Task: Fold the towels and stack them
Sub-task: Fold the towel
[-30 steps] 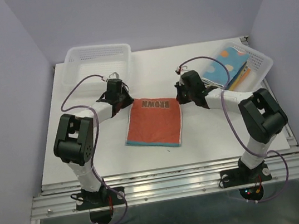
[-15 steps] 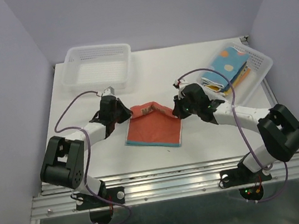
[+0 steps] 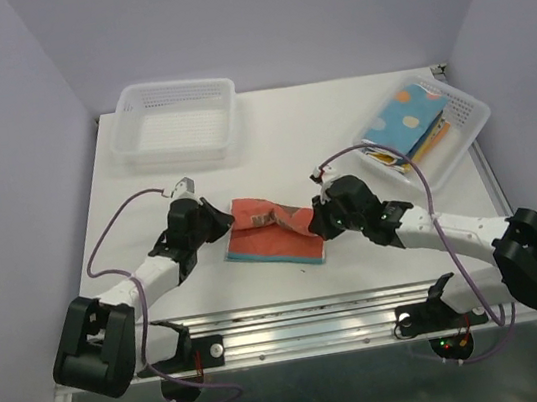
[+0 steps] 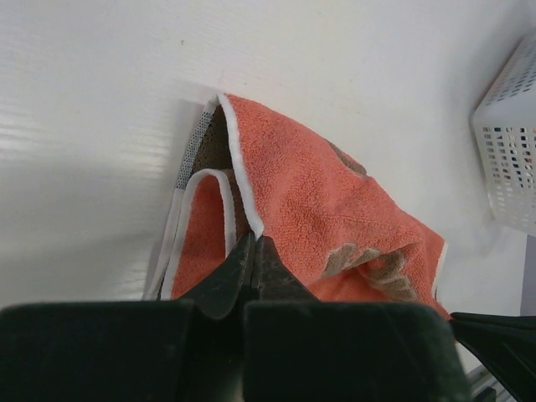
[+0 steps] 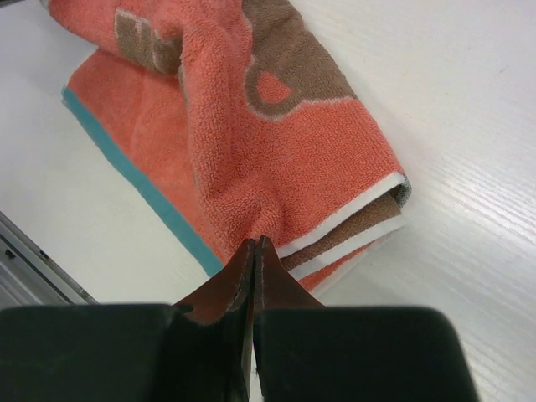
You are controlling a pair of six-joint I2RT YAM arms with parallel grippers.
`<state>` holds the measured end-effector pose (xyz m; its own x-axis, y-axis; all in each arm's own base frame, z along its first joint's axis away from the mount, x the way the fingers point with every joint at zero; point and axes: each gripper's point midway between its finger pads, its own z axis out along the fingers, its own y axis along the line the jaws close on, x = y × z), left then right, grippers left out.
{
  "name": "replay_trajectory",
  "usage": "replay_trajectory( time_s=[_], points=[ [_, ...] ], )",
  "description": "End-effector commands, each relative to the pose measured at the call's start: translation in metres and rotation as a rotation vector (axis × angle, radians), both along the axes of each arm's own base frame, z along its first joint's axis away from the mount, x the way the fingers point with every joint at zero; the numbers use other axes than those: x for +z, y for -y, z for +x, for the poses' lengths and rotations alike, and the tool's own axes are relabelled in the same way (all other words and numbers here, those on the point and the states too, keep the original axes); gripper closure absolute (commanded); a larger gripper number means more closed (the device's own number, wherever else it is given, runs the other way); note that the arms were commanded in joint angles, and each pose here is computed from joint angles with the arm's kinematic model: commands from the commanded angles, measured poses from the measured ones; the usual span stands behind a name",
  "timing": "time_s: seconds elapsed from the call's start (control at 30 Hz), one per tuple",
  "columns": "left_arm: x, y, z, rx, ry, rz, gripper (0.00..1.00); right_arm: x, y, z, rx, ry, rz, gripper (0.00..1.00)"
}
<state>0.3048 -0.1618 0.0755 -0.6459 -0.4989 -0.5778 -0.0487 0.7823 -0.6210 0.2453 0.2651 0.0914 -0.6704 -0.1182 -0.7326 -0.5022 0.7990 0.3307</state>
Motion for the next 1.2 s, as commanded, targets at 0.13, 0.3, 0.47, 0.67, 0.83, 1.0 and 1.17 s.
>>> replay_trajectory(
  time_s=[0.13, 0.3, 0.47, 0.67, 0.83, 1.0, 1.17],
  points=[
    [0.005, -0.008, -0.022, 0.031, 0.045, -0.059, 1.0, 0.003, 0.004, -0.026, 0.004, -0.017, 0.027, 0.99],
    [-0.002, -0.013, -0.035, 0.04, 0.043, -0.067, 1.0, -0.001, 0.004, -0.041, 0.032, -0.037, 0.049, 0.99],
    [-0.014, -0.017, -0.044, 0.051, 0.019, -0.064, 1.0, -0.006, -0.002, -0.05, 0.065, -0.053, 0.093, 0.99],
    [-0.022, -0.017, -0.052, 0.047, -0.012, -0.082, 1.0, -0.02, -0.003, -0.051, 0.058, -0.077, 0.072, 0.99],
    [-0.029, -0.02, -0.06, 0.059, -0.041, -0.079, 1.0, -0.023, 0.0, -0.056, 0.056, -0.087, 0.074, 0.99],
    [-0.03, -0.022, -0.067, 0.064, -0.091, -0.069, 0.84, -0.025, -0.001, -0.065, 0.087, -0.105, 0.096, 0.83],
    [-0.016, -0.032, -0.071, 0.11, -0.086, -0.057, 0.46, -0.028, 0.001, -0.077, 0.116, -0.132, 0.106, 0.54]
  ],
)
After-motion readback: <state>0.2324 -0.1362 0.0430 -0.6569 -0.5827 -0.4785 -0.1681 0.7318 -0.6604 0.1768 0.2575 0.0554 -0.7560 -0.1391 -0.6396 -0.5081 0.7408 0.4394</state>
